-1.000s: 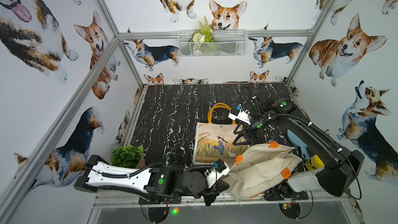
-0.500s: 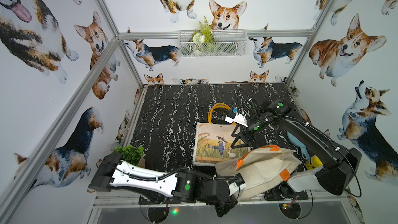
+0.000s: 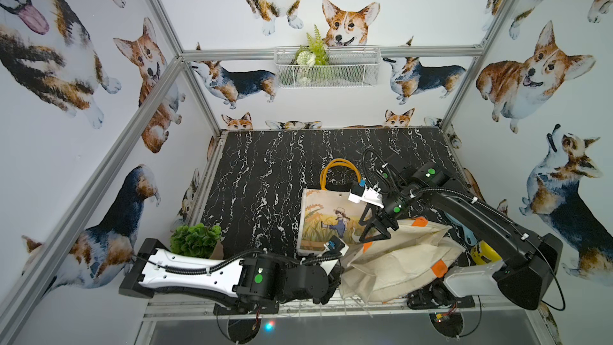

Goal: Put away the canvas bag
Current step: Adjust the canvas bag at the center of the board, then pick up the canvas bag from the center of the board.

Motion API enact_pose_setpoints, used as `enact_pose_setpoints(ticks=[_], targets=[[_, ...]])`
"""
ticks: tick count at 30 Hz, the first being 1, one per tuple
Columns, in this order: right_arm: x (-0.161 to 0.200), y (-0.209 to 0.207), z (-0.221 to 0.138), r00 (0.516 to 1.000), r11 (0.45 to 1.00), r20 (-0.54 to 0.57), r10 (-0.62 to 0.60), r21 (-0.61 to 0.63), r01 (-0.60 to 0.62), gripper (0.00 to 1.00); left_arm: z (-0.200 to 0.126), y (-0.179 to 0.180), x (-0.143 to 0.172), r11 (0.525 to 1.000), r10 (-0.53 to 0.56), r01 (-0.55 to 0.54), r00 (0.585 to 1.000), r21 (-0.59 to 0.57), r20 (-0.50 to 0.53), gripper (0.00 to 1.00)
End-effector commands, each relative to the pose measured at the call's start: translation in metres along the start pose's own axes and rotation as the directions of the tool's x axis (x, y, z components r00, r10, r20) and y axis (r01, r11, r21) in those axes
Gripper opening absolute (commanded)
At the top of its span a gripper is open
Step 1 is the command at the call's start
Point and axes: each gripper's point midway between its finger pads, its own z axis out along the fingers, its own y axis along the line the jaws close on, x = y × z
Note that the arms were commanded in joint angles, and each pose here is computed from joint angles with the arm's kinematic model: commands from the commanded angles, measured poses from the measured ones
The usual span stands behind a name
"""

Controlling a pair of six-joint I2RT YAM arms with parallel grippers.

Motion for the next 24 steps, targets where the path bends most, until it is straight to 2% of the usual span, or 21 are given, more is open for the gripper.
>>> enact_pose_setpoints(ticks=[1, 5, 9, 13, 17, 24], targets=[[0.007, 0.018, 0.0, 1.0, 0.999, -0.007, -0.022, -0.045, 0.022, 0.83, 0.005, 0.004, -0.012, 1.0, -0.007, 0.007, 1.0, -0.008, 0.021, 0.0], [0.011, 0.017, 0.0, 0.999, 0.999, -0.016, -0.035, -0.004, 0.035, 0.84, 0.013, -0.004, -0.017, 1.0, -0.004, 0.004, 1.0, 0.02, -0.004, 0.0], [0.01, 0.017, 0.0, 0.999, 0.999, -0.016, -0.048, 0.008, 0.048, 0.83, 0.011, 0.004, -0.002, 1.0, 0.006, -0.006, 0.998, -0.006, -0.065, 0.0], [0.012, 0.024, 0.005, 0.993, 0.994, -0.044, -0.109, 0.024, 0.11, 0.84, 0.004, 0.01, -0.001, 1.0, -0.016, 0.016, 0.999, 0.009, -0.035, 0.0], [0.022, 0.016, 0.013, 0.977, 0.975, -0.131, -0.167, 0.127, 0.184, 0.9, -0.003, 0.015, -0.014, 0.999, -0.039, 0.038, 0.999, 0.007, 0.025, 0.0], [0.029, -0.001, 0.02, 0.938, 0.905, -0.256, -0.234, 0.295, 0.306, 0.9, 0.007, 0.009, -0.027, 0.999, -0.03, 0.03, 0.999, 0.029, 0.01, 0.0]])
